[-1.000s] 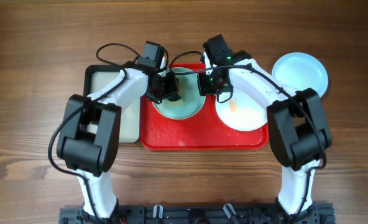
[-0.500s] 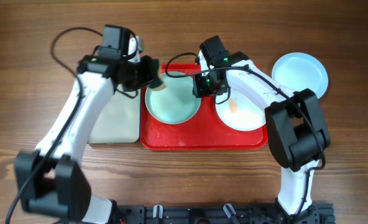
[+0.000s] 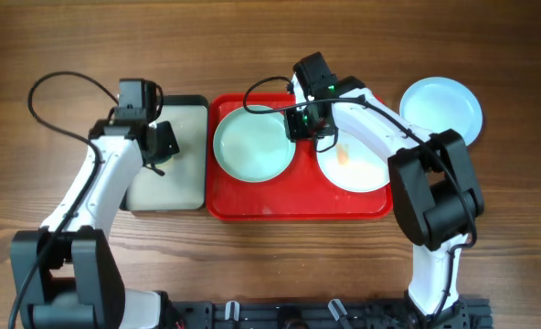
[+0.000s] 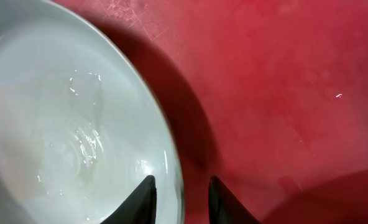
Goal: Clean dirty plates on tray and stack at the side
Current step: 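Return the sponge to the tray and lift the plate with the right gripper, then carry the plate with the right gripper onto the plate stack at right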
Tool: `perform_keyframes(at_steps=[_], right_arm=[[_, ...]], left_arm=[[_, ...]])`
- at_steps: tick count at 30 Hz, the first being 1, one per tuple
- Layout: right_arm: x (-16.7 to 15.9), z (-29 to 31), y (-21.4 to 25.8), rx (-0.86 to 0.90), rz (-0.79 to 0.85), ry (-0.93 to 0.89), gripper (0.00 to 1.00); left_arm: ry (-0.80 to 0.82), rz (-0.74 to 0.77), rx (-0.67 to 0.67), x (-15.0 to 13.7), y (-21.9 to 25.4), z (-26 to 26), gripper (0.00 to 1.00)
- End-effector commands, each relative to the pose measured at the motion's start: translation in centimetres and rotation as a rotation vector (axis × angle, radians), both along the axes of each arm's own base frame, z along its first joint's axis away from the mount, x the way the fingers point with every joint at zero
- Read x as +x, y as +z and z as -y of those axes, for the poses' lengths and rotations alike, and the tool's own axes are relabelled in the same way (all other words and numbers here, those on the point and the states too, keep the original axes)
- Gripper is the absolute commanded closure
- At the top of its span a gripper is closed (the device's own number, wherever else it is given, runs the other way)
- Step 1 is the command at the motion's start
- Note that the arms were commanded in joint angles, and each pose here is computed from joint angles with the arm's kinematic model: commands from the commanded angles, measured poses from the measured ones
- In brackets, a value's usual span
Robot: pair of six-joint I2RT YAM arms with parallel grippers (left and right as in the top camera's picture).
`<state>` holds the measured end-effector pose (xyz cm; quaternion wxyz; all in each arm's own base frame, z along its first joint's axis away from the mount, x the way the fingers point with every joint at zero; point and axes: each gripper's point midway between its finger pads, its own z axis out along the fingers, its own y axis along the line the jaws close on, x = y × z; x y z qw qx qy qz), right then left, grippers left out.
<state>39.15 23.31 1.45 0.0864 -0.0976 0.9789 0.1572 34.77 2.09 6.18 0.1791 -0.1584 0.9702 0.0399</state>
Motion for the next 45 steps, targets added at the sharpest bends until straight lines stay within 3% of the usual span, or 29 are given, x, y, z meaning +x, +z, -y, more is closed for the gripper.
perform_keyframes(at_steps=[1,7,9,12,17,19,25,33,38,45], right_arm=[[-0.2,0.1,-1.0,-0.014,-0.017,-0.01,0.74],[-0.2,0.1,-1.7,-0.016,-0.036,-0.036,0.85],[-0.2,0.1,-1.7,-0.013,-0.041,-0.057,0.96],[0.7,0.0,-0.9,-0.002,-0.013,-0.047,0.96],[4.3,0.9,8.2,0.079,0.159,-0.093,0.96],[5.4,1.0,12.7,0.108,0.266,-0.135,0.96],[6.8,-1.3,15.1,0.16,0.374,-0.176,0.96],[7.4,-7.4,15.8,0.017,0.657,-0.172,0.96],[7.1,-10.9,15.8,-0.099,0.826,-0.041,0.96],[7.4,-14.0,22.2,-0.332,1.207,0.188,0.96]], left_arm=[[-0.037,0.019,-0.119,0.2,-0.7,1.0,0.96],[-0.013,0.017,-0.124,0.1,-0.8,0.4,0.96],[-0.012,0.011,-0.123,-0.1,-0.9,0.4,0.96],[-0.012,0.006,-0.124,-0.2,-0.9,0.4,0.96],[-0.009,-0.013,-0.118,-0.7,-1.1,0.3,0.96],[0.031,-0.029,-0.057,-1.1,-1.1,-0.9,0.96],[0.079,-0.039,-0.029,-1.5,-1.1,-1.6,0.96],[0.076,0.103,-0.028,-1.4,3.8,-1.6,0.96],[0.077,0.1,-0.027,-1.6,4.0,-1.6,0.96],[0.077,0.1,-0.027,-1.6,4.0,-1.6,0.96]])
